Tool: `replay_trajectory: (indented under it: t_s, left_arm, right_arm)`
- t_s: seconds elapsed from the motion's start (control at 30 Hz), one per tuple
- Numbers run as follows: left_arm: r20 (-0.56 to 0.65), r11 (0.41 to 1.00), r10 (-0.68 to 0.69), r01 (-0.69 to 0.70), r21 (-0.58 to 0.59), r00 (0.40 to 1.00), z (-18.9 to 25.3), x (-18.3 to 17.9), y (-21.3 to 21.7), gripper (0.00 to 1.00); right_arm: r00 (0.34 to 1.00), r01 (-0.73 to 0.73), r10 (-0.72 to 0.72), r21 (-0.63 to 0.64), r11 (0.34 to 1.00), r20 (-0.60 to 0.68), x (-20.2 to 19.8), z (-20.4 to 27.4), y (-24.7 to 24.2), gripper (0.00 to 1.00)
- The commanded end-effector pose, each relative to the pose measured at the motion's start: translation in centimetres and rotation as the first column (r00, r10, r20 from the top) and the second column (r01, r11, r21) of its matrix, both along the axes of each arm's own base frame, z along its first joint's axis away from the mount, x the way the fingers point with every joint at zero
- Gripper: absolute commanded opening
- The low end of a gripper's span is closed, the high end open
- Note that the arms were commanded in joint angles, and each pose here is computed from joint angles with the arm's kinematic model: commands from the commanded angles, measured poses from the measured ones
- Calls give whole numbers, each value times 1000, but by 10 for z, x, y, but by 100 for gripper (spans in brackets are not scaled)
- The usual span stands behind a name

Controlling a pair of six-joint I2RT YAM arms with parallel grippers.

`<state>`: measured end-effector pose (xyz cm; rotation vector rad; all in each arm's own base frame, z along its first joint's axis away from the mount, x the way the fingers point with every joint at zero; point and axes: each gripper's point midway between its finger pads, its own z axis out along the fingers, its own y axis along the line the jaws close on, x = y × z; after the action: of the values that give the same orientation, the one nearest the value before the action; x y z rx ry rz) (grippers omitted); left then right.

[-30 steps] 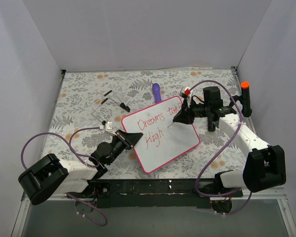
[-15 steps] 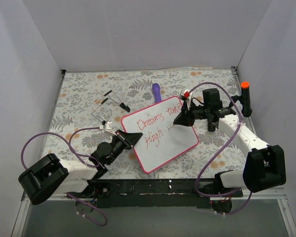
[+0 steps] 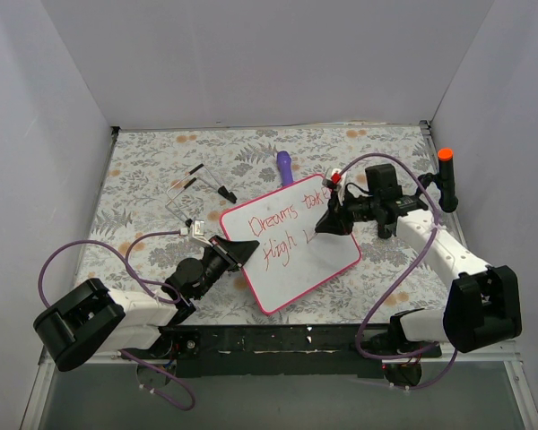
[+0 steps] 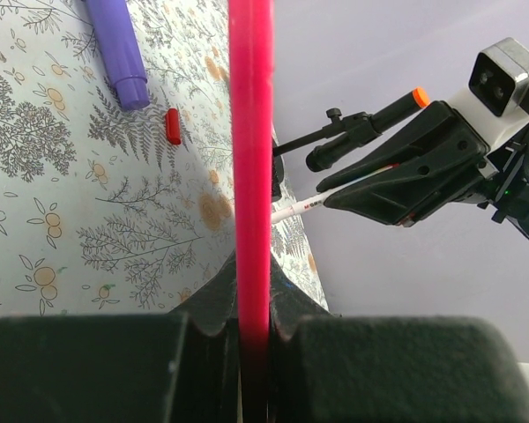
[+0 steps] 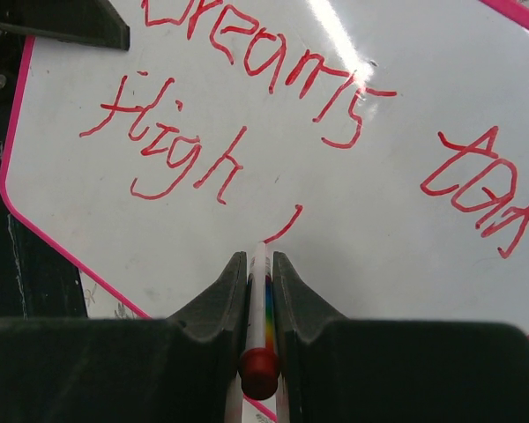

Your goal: Write a sentence on the whiteboard

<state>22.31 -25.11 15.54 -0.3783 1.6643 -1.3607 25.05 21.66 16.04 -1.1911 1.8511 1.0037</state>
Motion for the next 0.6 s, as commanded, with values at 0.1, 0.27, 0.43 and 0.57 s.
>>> replay_trajectory:
  t_s: [0.1, 0.27, 0.43, 0.57]
  left_arm:
    - [165, 969, 2, 39, -242, 986, 79, -7, 3, 0]
    - [165, 970, 3, 37, -240, 986, 79, -7, 3, 0]
    - [165, 971, 3, 36, -238, 986, 79, -7, 3, 0]
    - [167, 970, 2, 38, -240, 986, 80, -7, 3, 0]
  right_arm:
    - [997, 29, -29, 3, 1000, 68, 30, 23, 8, 1]
    - [996, 51, -51, 1, 999, 76, 41, 25, 9, 1]
    - [993, 85, -84, -9, 996, 83, 50, 24, 8, 1]
    - [992, 92, -91, -11, 996, 86, 50, 24, 7, 1]
